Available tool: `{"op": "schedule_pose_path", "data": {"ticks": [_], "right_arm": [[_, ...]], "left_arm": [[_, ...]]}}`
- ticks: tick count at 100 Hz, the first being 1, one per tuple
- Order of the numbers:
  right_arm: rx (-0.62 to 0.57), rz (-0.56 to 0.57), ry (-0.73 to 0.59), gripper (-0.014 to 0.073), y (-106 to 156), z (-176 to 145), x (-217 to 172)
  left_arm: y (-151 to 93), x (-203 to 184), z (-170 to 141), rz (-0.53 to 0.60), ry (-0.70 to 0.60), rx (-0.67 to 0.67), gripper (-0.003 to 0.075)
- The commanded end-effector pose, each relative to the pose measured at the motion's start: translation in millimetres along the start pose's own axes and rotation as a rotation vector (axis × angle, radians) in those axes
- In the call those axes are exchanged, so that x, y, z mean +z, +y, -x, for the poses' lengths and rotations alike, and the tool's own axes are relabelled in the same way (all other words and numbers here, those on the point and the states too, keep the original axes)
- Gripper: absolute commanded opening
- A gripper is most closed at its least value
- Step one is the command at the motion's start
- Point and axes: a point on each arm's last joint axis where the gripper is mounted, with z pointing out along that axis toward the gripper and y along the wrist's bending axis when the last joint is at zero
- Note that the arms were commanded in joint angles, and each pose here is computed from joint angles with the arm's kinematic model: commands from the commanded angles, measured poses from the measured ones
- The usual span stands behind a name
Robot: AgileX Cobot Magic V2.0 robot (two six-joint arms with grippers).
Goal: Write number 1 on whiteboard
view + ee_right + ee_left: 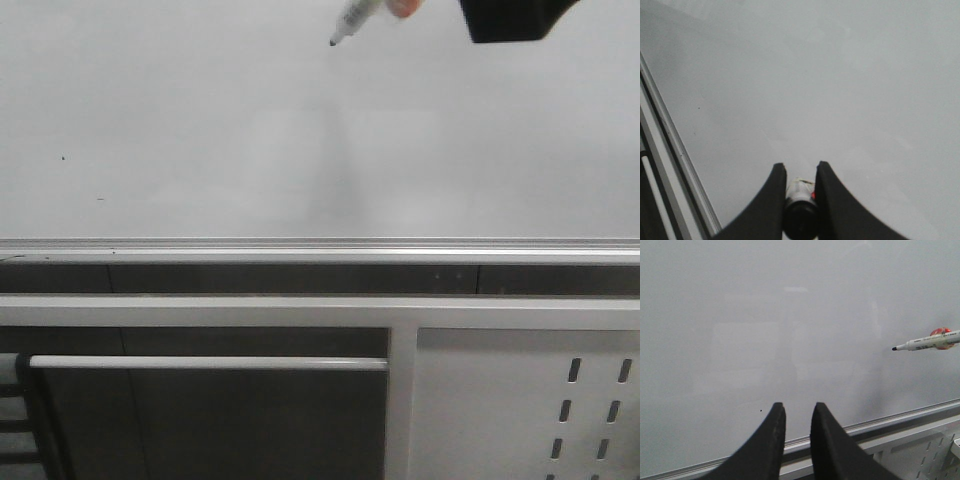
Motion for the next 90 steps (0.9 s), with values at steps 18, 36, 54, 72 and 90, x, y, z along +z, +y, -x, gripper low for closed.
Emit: {"op": "schedule_pose_path", "data": {"ticks": [18,36,54,72,90], "right_arm": [[-0.018,-0.109,-0.038,-0.005,-9,5,10],[-0.004,-0.18,-0.035,-0.005,-11,2,16],[-0.001,-0.189,-0.012,-0.005,-8,-4,21],[-0.001,-0.194,-0.003,-0.005,-6,-6,24],[0.063,-0.215,0.043,-0.005,-8,-11,24]], "left_arm": [[0,-1,16,0.006,-0.095,-0.014,0.0104],[0,-1,16,0.007,-0.097,-0.014,0.0104],[0,-1,17,0.008,-0.111,-0.014,0.0104],[0,-1,18,0.009,-0.12,-0.014,0.0104],[0,-1,18,0.009,-0.124,-0.014,0.0104]]}}
